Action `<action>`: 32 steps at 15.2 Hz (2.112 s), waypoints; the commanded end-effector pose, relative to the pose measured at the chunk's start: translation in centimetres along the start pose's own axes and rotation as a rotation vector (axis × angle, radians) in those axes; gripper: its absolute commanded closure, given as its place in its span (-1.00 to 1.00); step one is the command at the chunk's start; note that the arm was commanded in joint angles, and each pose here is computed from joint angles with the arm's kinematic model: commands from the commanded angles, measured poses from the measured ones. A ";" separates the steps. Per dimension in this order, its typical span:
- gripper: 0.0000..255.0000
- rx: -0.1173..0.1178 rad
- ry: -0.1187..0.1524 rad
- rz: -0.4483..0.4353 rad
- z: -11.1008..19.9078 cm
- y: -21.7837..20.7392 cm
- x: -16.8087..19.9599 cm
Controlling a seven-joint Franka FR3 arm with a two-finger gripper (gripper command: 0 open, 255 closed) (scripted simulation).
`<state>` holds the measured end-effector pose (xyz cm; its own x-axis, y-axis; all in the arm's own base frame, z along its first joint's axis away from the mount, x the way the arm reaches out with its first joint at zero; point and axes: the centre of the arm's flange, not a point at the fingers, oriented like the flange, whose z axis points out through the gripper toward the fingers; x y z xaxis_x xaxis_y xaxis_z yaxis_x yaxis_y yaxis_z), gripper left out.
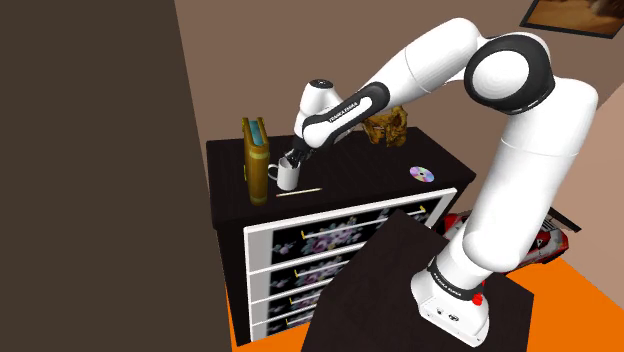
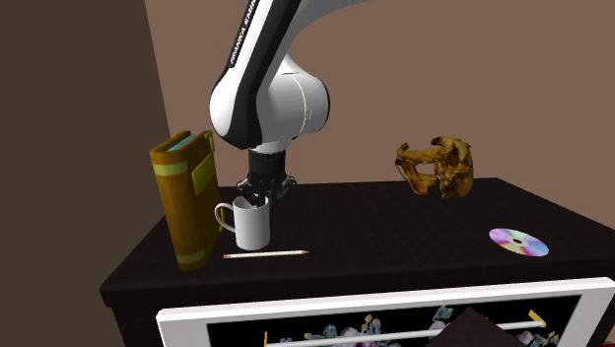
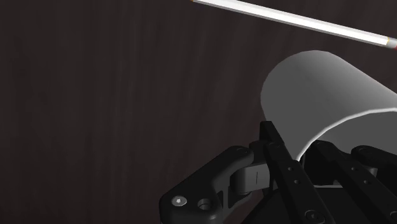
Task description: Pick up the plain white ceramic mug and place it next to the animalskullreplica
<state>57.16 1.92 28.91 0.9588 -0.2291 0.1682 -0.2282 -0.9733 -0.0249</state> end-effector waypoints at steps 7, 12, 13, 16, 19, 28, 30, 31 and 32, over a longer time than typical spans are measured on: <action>1.00 0.000 0.000 0.000 -2.1 -0.1 0.4; 1.00 0.000 0.000 0.000 -4.7 -0.1 0.8; 1.00 0.000 0.000 0.000 -5.2 -0.1 0.9; 1.00 0.000 0.000 0.000 -6.8 -0.2 1.2; 1.00 0.000 0.000 0.000 -8.3 -0.2 1.4; 1.00 0.000 0.000 0.000 -13.0 -0.3 2.2; 1.00 0.000 0.000 0.000 -14.0 -0.4 2.4; 1.00 0.000 0.000 0.000 -14.6 -0.4 2.5; 1.00 0.000 0.000 0.000 -15.1 -0.4 2.6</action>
<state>57.22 1.97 43.67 0.9587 -0.2291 0.1686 -0.2282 -0.9733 -0.0250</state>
